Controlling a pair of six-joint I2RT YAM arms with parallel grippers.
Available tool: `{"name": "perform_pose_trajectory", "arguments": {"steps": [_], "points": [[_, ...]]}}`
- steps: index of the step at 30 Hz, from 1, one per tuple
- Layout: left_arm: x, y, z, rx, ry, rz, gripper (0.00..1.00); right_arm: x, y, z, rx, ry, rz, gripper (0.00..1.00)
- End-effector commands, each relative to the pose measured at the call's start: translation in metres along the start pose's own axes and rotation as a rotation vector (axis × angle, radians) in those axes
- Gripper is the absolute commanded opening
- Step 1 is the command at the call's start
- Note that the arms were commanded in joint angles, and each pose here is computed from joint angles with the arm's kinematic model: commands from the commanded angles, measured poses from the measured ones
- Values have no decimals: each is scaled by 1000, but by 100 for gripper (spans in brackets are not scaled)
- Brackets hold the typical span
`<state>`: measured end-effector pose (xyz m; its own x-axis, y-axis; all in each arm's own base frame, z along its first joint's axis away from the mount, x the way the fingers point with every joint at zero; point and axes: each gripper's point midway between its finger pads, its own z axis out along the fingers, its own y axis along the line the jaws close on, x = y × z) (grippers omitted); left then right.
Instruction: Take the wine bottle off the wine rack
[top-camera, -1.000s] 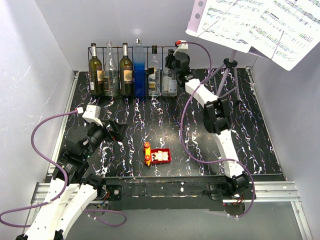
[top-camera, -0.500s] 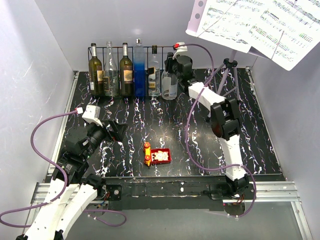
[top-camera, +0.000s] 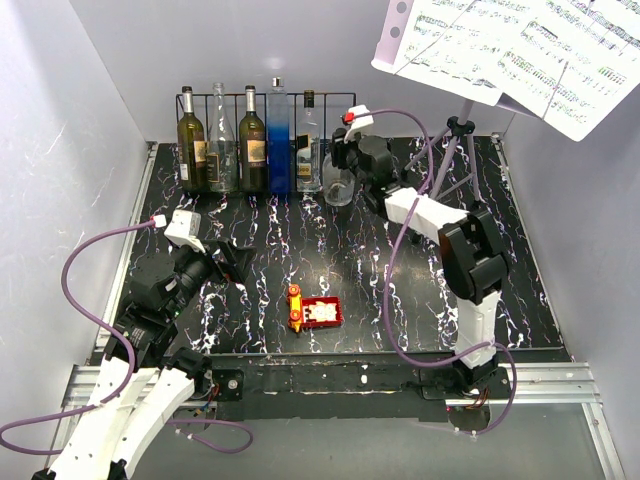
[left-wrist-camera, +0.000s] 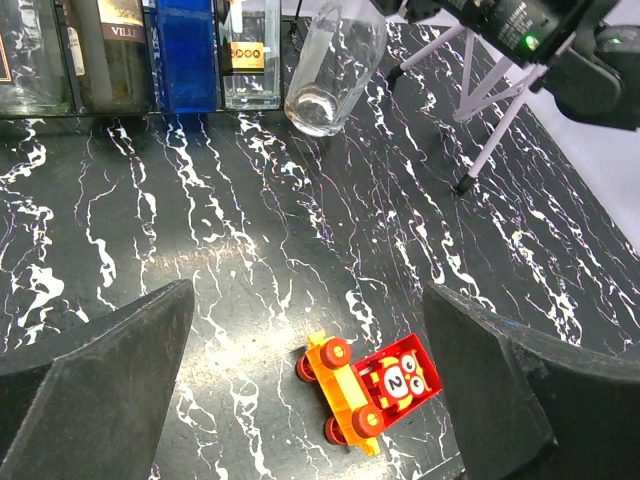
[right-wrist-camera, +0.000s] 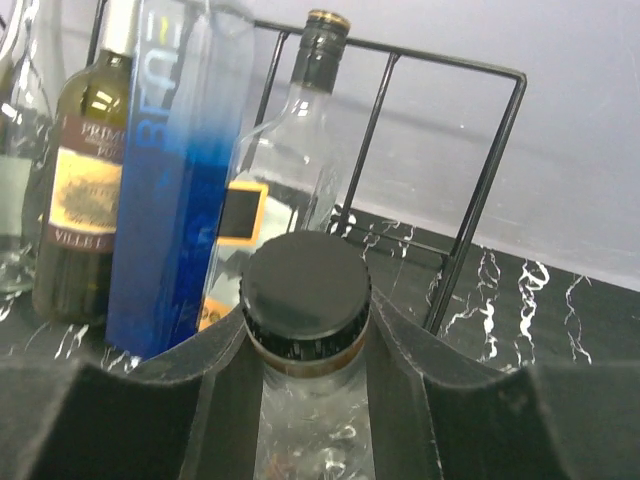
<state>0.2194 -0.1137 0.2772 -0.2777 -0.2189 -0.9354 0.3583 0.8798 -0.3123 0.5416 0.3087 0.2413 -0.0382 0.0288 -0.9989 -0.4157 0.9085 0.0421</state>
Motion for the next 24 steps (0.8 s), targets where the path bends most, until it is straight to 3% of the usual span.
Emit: {"name": "perform_pose_trajectory", "arguments": {"steps": [1, 14, 24], "points": [[1, 0, -1, 6, 3, 4, 98, -122, 14, -44, -34, -350, 5, 1], [0, 0, -1, 4, -1, 8, 98, -119, 0, -157, -1, -389, -24, 1], [-2, 2, -4, -7, -17, 10, 98, -55, -39, -256, 216, -140, -21, 1]]}}
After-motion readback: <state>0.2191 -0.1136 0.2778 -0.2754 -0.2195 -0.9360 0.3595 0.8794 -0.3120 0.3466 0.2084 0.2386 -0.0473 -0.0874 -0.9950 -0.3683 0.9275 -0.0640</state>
